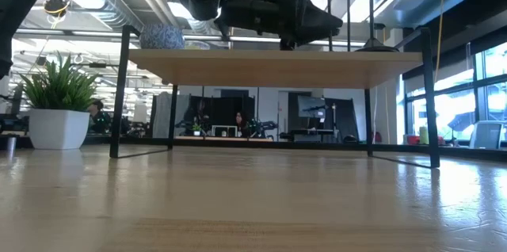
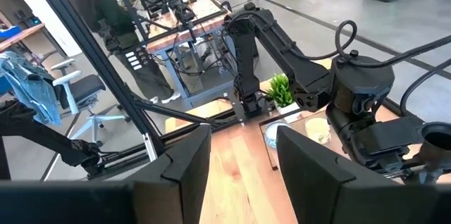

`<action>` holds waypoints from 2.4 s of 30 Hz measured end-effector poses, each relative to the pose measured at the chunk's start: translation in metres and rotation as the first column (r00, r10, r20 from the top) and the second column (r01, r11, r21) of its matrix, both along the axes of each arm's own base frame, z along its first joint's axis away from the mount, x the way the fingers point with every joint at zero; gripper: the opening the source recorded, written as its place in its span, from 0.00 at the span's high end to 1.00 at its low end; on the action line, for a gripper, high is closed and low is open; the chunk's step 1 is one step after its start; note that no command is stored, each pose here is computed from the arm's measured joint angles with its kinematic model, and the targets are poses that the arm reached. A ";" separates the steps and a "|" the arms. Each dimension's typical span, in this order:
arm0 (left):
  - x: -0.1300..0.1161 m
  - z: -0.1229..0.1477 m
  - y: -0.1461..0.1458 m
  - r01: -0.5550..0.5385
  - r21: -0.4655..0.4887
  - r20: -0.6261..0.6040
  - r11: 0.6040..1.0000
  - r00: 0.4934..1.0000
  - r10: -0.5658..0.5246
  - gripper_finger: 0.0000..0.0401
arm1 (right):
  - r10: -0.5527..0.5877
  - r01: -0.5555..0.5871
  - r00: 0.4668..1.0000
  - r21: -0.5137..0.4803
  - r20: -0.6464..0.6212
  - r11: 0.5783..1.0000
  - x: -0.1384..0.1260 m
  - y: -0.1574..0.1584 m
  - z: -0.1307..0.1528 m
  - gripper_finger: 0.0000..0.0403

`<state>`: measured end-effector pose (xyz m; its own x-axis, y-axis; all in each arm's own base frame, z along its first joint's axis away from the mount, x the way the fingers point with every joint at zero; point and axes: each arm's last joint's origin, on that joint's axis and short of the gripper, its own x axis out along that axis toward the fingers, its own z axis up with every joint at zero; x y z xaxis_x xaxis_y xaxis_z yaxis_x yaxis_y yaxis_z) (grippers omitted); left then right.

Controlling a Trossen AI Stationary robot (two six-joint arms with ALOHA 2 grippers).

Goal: Pick & Place candle stick holders
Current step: Put the black candle holder on the shelf

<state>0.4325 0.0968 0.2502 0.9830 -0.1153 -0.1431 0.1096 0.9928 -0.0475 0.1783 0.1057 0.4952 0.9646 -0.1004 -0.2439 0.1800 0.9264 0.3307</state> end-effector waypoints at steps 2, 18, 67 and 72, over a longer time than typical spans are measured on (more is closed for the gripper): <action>0.000 0.000 0.000 -0.007 0.000 0.000 1.000 1.000 0.007 0.65 | -0.001 0.001 1.000 0.002 0.000 1.000 0.000 0.000 0.000 0.59; -0.028 0.024 -0.007 0.037 0.014 -0.180 0.999 0.983 -0.034 0.63 | 0.000 0.000 1.000 -0.002 -0.001 1.000 0.000 0.000 0.000 0.59; -0.006 0.012 -0.069 0.064 0.211 -0.499 0.975 0.865 0.051 1.00 | 0.000 -0.001 1.000 -0.028 -0.022 1.000 0.008 0.005 -0.005 0.58; -0.003 0.011 -0.073 0.067 0.231 -0.486 0.971 0.872 0.055 1.00 | 0.000 0.000 1.000 -0.028 -0.024 1.000 0.008 0.006 -0.005 0.58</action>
<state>0.4295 0.0233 0.2608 0.7805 -0.0240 -0.6246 0.1390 0.9809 0.1360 0.1866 0.1115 0.4900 0.9586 -0.1076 -0.2636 0.1875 0.9353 0.3001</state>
